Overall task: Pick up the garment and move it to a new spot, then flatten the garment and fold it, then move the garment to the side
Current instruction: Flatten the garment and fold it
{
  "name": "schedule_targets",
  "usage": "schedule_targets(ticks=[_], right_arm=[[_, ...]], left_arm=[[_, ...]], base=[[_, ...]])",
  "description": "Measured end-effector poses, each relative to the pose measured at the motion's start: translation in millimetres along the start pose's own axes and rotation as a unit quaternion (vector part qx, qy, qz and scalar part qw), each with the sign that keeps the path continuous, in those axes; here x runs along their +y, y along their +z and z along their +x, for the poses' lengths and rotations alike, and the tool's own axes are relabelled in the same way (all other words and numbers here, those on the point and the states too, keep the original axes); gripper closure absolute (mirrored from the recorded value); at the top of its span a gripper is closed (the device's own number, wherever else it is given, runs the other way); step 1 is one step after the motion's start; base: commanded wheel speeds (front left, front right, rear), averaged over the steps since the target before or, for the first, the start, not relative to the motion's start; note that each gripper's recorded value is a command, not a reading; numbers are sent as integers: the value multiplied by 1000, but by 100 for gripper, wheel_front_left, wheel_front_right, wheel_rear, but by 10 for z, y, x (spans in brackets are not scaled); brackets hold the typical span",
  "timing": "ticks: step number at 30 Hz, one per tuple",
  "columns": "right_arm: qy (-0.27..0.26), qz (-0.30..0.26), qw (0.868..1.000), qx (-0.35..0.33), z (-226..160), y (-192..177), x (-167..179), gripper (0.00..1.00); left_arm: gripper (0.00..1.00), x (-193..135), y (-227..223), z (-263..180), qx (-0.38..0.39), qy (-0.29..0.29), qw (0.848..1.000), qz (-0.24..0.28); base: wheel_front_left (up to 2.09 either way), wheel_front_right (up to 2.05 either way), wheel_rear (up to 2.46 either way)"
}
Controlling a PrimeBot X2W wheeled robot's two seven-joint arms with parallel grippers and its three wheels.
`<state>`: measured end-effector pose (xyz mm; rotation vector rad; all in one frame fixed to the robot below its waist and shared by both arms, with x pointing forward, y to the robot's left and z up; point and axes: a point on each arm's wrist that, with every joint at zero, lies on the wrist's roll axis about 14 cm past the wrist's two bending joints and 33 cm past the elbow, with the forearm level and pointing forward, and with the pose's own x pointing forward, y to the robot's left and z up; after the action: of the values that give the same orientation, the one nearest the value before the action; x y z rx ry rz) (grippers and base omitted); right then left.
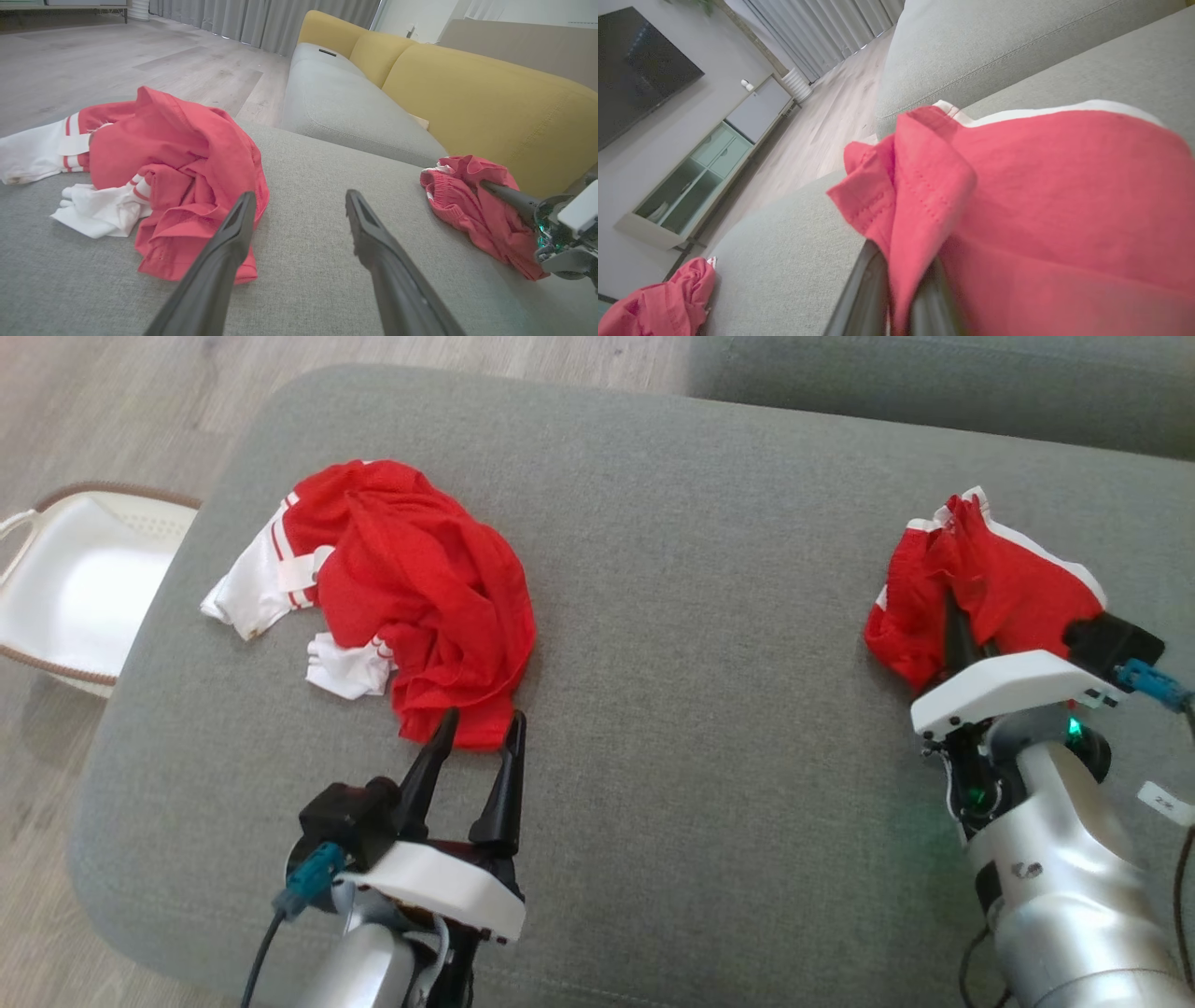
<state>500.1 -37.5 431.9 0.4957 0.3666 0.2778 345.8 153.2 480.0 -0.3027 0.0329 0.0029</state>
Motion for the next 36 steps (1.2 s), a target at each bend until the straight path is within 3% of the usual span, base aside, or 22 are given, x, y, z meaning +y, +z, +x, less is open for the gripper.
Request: schedule_targets(ticks=[1, 2, 3, 18, 22, 27, 32, 36], right_arm=[[5, -9, 1000, 1, 13, -21, 22, 100], [9, -16, 1000, 3, 30, -41, 45, 30], [11, -18, 1000, 5, 47, -57, 60, 0], [52, -51, 991, 110, -124, -535, 267, 0], [72, -48, 993, 77, -185, -359, 380, 0], [75, -63, 995, -19, -310, 74, 324, 0], [23, -126, 987, -100, -664, 533, -179, 0], [-28, -139, 978, -154, -1022, 772, -508, 0]], left_arm=[[0, 2, -9, 1, 1, 0, 1000, 0], [0, 4, -20, 3, 3, 1, 1000, 0], [0, 7, -29, 7, 5, 2, 1000, 1], [0, -95, -52, 90, 8, -14, 1000, -5], [0, -187, -44, 142, 6, -30, 1000, -6], [0, -330, 46, 221, -8, -54, 998, -8], [0, -551, 242, 295, -39, -88, 995, -14], [0, -714, 379, 330, -59, -112, 992, -19]], base=[[0, 0, 0], [0, 0, 0], [0, 0, 0], [0, 0, 0], [0, 0, 0], [0, 0, 0], [0, 0, 0], [0, 0, 0]])
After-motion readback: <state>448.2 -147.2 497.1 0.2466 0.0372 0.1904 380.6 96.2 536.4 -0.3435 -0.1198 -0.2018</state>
